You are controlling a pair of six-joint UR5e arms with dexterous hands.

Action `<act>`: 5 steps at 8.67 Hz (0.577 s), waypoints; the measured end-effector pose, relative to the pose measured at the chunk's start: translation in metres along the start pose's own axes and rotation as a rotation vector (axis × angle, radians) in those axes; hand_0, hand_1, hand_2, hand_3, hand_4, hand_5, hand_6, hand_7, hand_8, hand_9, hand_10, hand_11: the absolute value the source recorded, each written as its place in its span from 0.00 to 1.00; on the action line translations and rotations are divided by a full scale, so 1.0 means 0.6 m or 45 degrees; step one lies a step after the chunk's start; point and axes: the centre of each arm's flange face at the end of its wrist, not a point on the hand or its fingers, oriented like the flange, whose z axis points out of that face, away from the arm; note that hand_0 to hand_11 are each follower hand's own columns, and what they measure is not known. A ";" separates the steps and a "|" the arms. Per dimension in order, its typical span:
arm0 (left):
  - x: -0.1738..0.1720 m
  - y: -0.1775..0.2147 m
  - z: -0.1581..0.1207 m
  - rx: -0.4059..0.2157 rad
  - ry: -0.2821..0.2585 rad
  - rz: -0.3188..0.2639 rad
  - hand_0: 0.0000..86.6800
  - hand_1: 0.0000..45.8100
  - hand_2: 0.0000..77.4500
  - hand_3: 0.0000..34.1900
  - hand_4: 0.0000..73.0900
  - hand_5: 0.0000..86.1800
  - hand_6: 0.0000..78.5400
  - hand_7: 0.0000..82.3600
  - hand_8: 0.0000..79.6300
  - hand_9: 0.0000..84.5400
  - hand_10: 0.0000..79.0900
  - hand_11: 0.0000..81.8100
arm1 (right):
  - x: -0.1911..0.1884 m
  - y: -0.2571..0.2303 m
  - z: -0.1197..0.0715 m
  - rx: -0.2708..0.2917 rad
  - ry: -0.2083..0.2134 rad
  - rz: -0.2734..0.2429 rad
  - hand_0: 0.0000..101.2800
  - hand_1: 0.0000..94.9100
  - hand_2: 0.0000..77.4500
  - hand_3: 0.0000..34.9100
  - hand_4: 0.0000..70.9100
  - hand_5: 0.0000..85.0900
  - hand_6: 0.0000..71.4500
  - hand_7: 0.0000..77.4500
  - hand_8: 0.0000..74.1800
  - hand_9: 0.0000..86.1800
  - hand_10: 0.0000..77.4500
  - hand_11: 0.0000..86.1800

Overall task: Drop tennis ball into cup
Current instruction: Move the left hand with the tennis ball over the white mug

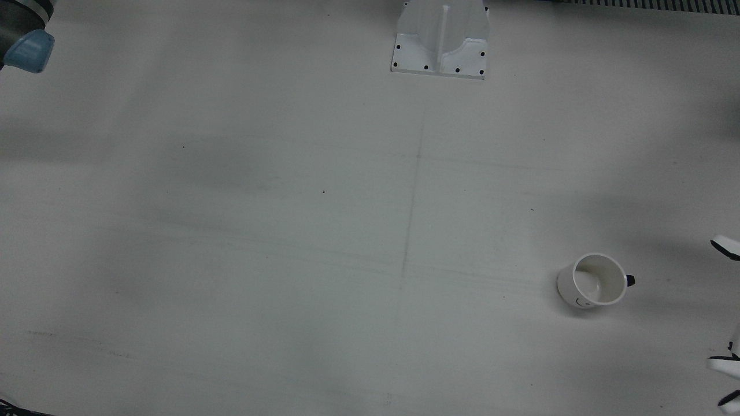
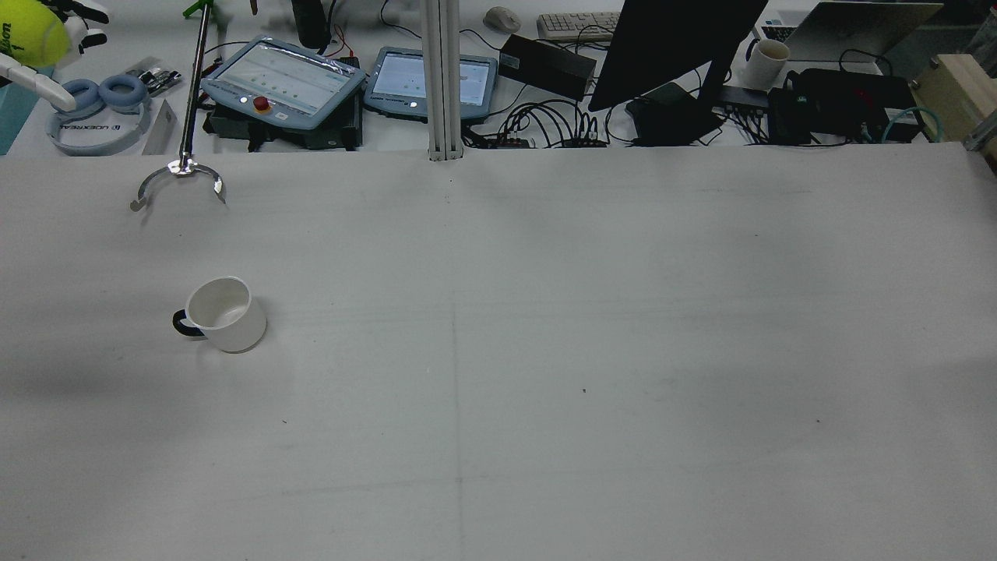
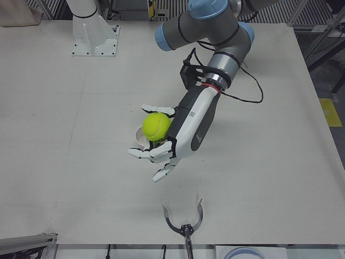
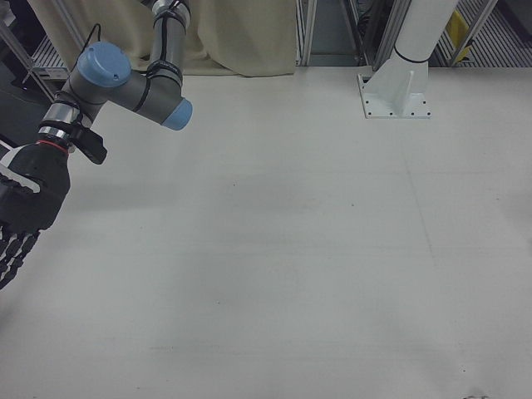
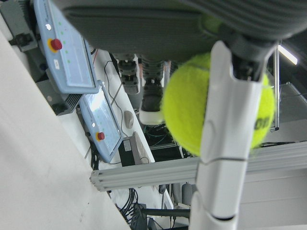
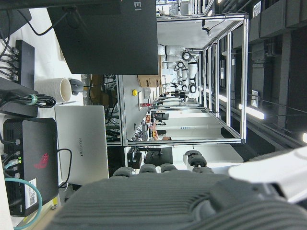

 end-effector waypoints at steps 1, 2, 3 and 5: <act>-0.050 -0.003 0.002 -0.011 -0.055 -0.009 0.81 0.44 0.01 0.00 0.55 0.15 0.59 0.74 0.58 0.81 0.08 0.18 | 0.000 0.000 0.000 0.000 0.000 0.000 0.00 0.01 0.01 0.00 0.00 0.00 0.00 0.00 0.00 0.00 0.00 0.01; -0.083 -0.013 -0.004 -0.017 -0.090 -0.007 0.81 0.44 0.01 0.00 0.55 0.15 0.59 0.74 0.58 0.81 0.08 0.18 | 0.000 0.000 0.000 0.000 0.000 0.000 0.00 0.01 0.01 0.00 0.00 0.00 0.00 0.00 0.00 0.00 0.00 0.01; -0.104 -0.022 -0.009 -0.024 -0.110 0.001 0.76 0.43 0.02 0.00 0.54 0.20 0.59 0.74 0.62 0.81 0.11 0.18 | 0.000 0.000 0.000 0.000 0.000 0.000 0.00 0.01 0.01 0.00 0.00 0.00 0.00 0.00 0.00 0.00 0.00 0.01; -0.153 -0.022 -0.008 -0.044 -0.165 0.011 0.72 0.39 0.02 0.00 0.53 0.17 0.61 0.75 0.60 0.80 0.11 0.18 | 0.000 0.000 0.000 0.000 0.000 0.000 0.00 0.01 0.01 0.00 0.00 0.00 0.00 0.00 0.00 0.00 0.00 0.01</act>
